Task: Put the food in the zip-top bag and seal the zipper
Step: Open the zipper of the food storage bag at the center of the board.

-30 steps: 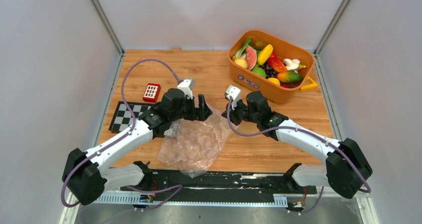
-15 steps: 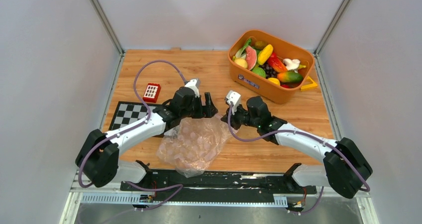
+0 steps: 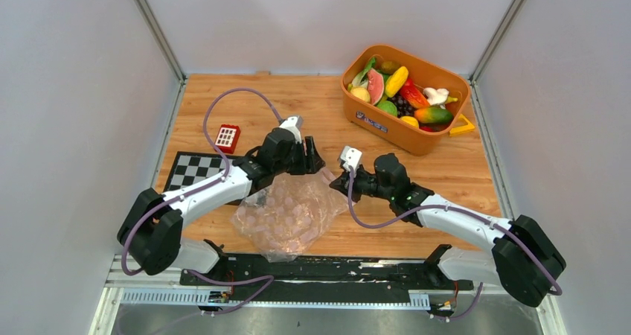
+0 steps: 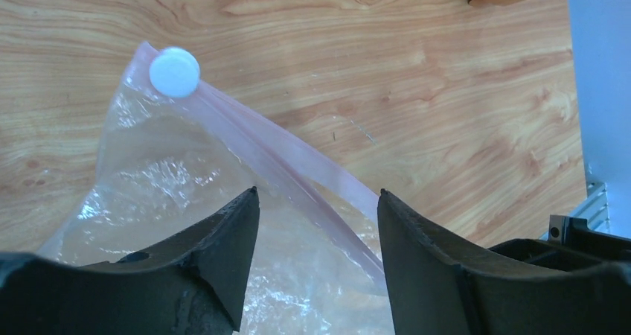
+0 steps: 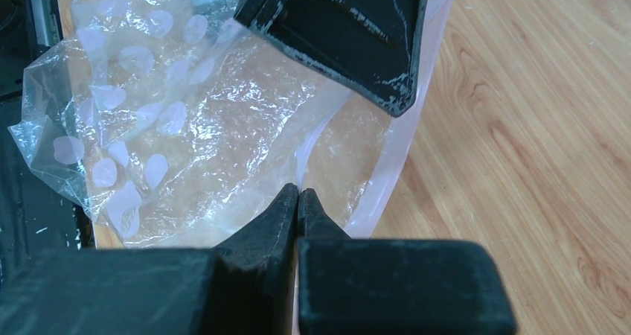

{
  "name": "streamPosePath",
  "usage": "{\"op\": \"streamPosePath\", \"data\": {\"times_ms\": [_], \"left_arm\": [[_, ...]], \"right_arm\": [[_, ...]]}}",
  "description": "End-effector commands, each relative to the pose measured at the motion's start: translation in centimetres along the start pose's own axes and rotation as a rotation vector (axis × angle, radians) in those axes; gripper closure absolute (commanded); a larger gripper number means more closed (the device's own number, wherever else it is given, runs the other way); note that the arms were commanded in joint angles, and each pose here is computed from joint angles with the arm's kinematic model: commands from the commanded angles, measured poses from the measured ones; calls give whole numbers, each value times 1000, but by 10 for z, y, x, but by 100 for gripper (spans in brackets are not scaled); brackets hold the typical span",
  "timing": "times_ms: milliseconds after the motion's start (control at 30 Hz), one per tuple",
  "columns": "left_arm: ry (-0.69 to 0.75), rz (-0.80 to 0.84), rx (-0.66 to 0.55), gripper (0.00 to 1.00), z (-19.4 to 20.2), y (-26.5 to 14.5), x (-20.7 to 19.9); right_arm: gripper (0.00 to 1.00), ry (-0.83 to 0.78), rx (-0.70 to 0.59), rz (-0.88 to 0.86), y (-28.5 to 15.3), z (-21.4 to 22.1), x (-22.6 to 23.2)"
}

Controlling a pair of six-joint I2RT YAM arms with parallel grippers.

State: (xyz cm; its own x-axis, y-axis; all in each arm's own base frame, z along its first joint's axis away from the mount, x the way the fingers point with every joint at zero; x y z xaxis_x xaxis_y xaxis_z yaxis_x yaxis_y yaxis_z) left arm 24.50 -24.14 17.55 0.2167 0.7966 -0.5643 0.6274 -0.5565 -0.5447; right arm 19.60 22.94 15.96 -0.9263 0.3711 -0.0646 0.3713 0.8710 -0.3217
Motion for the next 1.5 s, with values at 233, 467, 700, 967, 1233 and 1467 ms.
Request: {"op": "streamPosePath", "data": {"times_ms": [233,467,700,967,1233,1467], "left_arm": [[87,69,6,64,-10,-3,-20],[108,80,20,99,-7,-5,-19],[203,113,-9,100,-11,-16,-19],[252,202,0,100,1,-27,-19],[307,227,-36,100,-5,-42,-25],[329,234,-42,100,-10,-52,-29]], "right_arm": [[100,-81,-94,-16,5,-17,-1],[98,-66,-89,-6,5,-15,0],[63,42,-118,51,6,-39,-7],[39,417,-134,297,7,-38,-41],[47,526,-11,105,41,-39,-38],[70,526,47,149,46,-23,-45]]}}
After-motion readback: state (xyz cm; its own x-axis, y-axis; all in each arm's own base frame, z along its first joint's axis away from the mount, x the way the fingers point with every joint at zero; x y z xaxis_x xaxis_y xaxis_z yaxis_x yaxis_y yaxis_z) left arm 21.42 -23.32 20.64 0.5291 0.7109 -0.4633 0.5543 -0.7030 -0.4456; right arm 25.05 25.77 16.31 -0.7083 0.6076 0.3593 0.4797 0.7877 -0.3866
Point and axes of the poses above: each gripper's point midway between its finger pads, its own y axis out along the fingers, its own x axis along the line the jaws close on, z = x × y, the point moved 7 cm from there along -y, back along the fingers, and after that the axes turned 4 degrees about -y, right-handed, at the moved point
